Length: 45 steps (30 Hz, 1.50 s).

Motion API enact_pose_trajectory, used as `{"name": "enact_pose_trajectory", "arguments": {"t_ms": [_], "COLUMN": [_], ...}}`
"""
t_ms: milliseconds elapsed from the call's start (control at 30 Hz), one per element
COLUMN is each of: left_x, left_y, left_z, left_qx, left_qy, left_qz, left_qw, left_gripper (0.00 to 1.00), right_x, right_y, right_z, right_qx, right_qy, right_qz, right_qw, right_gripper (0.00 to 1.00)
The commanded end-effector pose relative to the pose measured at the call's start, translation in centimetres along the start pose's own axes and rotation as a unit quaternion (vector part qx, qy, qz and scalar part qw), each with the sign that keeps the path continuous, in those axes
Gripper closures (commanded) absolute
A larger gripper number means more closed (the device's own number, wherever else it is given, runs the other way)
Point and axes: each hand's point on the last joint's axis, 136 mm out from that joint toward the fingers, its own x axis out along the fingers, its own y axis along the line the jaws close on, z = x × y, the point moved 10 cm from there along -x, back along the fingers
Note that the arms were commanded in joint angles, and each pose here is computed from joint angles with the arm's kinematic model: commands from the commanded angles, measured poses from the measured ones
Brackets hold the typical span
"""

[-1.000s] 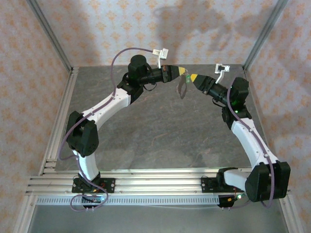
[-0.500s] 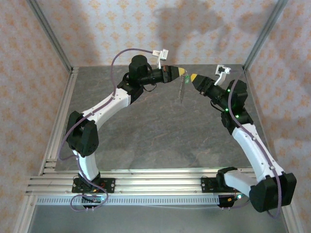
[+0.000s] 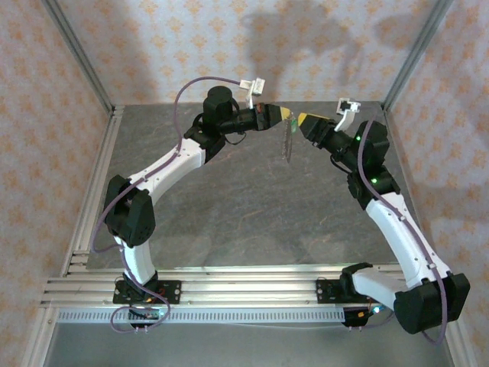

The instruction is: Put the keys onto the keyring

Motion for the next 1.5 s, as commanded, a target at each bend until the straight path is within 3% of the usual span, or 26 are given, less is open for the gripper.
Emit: {"name": "enact_pose_trajectory", "arguments": {"t_ms": [0, 667, 933, 1100, 1233, 1400, 1467], "left_x": [-0.7, -0.1, 0.0, 0.0, 0.0, -0.1, -0.1], "left_y": [-3.4, -3.5, -3.5, -3.7, -3.7, -4.0, -4.1], "left_z": [1.8, 1.7, 1.7, 1.8, 1.8, 1.8, 1.8], "left_qx": [0.043, 0.044, 0.043, 0.045, 0.047, 0.050, 0.049], "left_qy": [-0.028, -0.020, -0.020, -0.019, -0.017, -0.014, -0.011], "left_qz": [-0.027, -0.030, -0.030, -0.032, -0.033, -0.040, -0.044], "left_qw": [0.998, 0.998, 0.998, 0.998, 0.998, 0.998, 0.998], "left_gripper": [1.00, 1.00, 1.00, 1.00, 1.00, 1.00, 1.00], "right_x": [0.0, 0.9, 1.1, 0.8, -0.7, -2.0, -1.6], "right_y": [0.8, 1.0, 1.3, 1.5, 0.4, -2.2, -2.8], "right_z": [0.9, 0.1, -0.1, -0.9, -0.7, 1.4, 1.8], "right_qx": [-0.025, -0.048, -0.046, -0.057, -0.051, 0.014, 0.032], "right_qy": [-0.005, 0.030, 0.044, 0.083, 0.051, -0.009, -0.006], "right_qz": [0.004, 0.011, 0.033, 0.057, 0.022, 0.035, 0.057], "right_qw": [1.000, 0.998, 0.997, 0.993, 0.997, 0.999, 0.998], "right_gripper": [0.62, 0.66, 0.85, 0.89, 0.81, 0.67, 0.61]}}
